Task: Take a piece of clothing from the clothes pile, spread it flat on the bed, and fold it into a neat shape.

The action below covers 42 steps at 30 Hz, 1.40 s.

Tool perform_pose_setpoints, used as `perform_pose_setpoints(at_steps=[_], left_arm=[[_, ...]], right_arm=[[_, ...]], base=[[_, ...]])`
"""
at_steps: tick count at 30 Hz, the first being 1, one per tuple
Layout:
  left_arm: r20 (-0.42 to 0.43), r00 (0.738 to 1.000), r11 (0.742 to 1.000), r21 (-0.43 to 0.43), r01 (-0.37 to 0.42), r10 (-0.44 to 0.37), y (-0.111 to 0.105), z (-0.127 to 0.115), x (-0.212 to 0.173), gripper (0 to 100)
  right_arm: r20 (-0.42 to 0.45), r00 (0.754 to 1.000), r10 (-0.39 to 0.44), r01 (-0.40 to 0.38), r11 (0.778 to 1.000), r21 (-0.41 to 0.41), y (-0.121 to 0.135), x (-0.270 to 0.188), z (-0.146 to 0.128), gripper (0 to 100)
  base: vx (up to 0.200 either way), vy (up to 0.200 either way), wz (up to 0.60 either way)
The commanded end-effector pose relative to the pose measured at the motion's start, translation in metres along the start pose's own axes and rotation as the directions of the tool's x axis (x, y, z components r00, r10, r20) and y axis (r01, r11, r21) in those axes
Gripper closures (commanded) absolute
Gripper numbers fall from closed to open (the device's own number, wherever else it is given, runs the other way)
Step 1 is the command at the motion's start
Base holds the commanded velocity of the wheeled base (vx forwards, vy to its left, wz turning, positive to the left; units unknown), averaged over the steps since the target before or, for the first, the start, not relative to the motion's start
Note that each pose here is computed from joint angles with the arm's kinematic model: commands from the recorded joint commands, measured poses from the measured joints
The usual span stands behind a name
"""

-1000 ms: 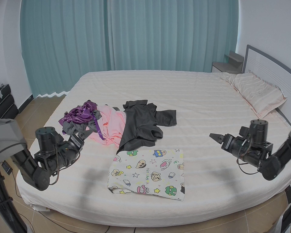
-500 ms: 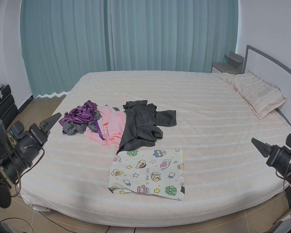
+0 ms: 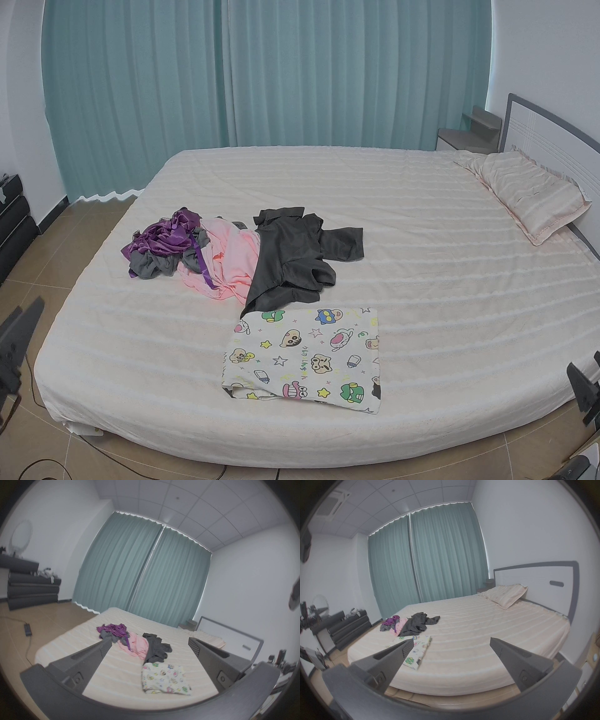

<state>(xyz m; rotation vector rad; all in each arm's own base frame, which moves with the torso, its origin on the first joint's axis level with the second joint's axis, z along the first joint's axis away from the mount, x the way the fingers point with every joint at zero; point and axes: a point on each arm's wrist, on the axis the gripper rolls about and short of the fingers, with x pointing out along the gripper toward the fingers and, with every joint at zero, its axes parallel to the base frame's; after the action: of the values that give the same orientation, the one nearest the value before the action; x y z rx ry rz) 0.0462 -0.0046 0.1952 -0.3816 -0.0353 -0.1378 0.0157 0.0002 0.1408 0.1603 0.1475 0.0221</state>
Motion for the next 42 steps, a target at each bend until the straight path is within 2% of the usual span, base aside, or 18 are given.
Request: perform_pose_setpoints(at_steps=[1,5,8,9,11,13,16,20,26,30,33,36,38,40,42], left_arm=[[0.173,0.984,0.964,0.253,-0.077,0.034,0.010,-0.039,-0.089,0],[0.147,0.985,0.901,0.409,-0.142,0.088,0.023,-0.072,-0.087,0],[0.145,0.985,0.887,0.436,-0.149,0.094,0.027,-0.081,-0.082,0],[0.146,0.985,0.885,0.442,-0.148,0.092,0.031,-0.090,-0.078,0],[0.112,0.988,0.889,0.435,-0.142,0.103,0.034,-0.097,-0.076,0],[0.035,0.990,0.891,0.433,-0.135,0.133,0.037,-0.105,-0.076,0],[-0.003,0.989,0.903,0.410,-0.131,0.145,0.039,-0.108,-0.076,0],[-0.010,0.990,0.914,0.386,-0.127,0.141,0.039,-0.109,-0.076,0],[-0.018,0.993,0.916,0.387,-0.102,0.118,0.038,-0.109,-0.076,0],[-0.020,0.993,0.919,0.382,-0.102,0.119,0.038,-0.109,-0.076,0],[-0.013,0.992,0.916,0.385,-0.114,0.129,0.039,-0.109,-0.076,0],[-0.003,0.988,0.912,0.385,-0.140,0.153,0.039,-0.109,-0.076,0],[-0.001,0.987,0.912,0.384,-0.146,0.159,0.039,-0.109,-0.076,0],[0.000,0.987,0.912,0.384,-0.148,0.160,0.039,-0.108,-0.076,0],[-0.002,0.988,0.914,0.379,-0.145,0.158,0.039,-0.109,-0.076,0]], right_arm=[[0.087,0.988,-0.124,0.136,0.979,-0.153,-0.010,-0.042,-0.057,0],[0.110,0.989,-0.100,0.118,0.979,-0.167,-0.011,-0.037,-0.062,0],[0.178,0.981,-0.075,0.112,0.972,-0.206,-0.011,-0.032,-0.063,0],[0.229,0.972,-0.043,0.094,0.972,-0.217,-0.010,-0.030,-0.062,0],[0.206,0.978,-0.039,0.083,0.975,-0.205,-0.010,-0.030,-0.064,0],[0.204,0.978,-0.044,0.082,0.980,-0.181,-0.011,-0.030,-0.064,0],[0.210,0.976,-0.064,0.099,0.981,-0.165,-0.011,-0.030,-0.063,0],[0.199,0.977,-0.076,0.110,0.980,-0.165,-0.011,-0.030,-0.063,0],[0.183,0.977,-0.111,0.141,0.977,-0.161,-0.012,-0.031,-0.063,0],[0.203,0.974,-0.099,0.132,0.979,-0.158,-0.012,-0.031,-0.063,0],[0.205,0.977,-0.064,0.093,0.986,-0.136,-0.011,-0.030,-0.064,0],[0.135,0.991,0.003,0.019,0.987,-0.160,-0.010,-0.029,-0.070,0],[0.143,0.989,0.029,0.003,0.975,-0.221,-0.009,-0.029,-0.069,0],[0.143,0.989,0.031,0.003,0.973,-0.230,-0.009,-0.029,-0.069,0],[0.143,0.989,0.023,0.006,0.980,-0.200,-0.010,-0.029,-0.070,0]], base=[[0.000,0.000,0.00],[0.000,0.000,0.00],[0.000,0.000,0.00],[0.000,0.000,0.00],[0.000,0.000,0.00],[0.000,0.000,0.00],[0.000,0.000,0.00],[0.000,0.000,0.00],[0.000,0.000,0.00],[0.000,0.000,0.00],[0.000,0.000,0.00],[0.000,0.000,0.00],[0.000,0.000,0.00],[0.000,0.000,0.00],[0.000,0.000,0.00]])
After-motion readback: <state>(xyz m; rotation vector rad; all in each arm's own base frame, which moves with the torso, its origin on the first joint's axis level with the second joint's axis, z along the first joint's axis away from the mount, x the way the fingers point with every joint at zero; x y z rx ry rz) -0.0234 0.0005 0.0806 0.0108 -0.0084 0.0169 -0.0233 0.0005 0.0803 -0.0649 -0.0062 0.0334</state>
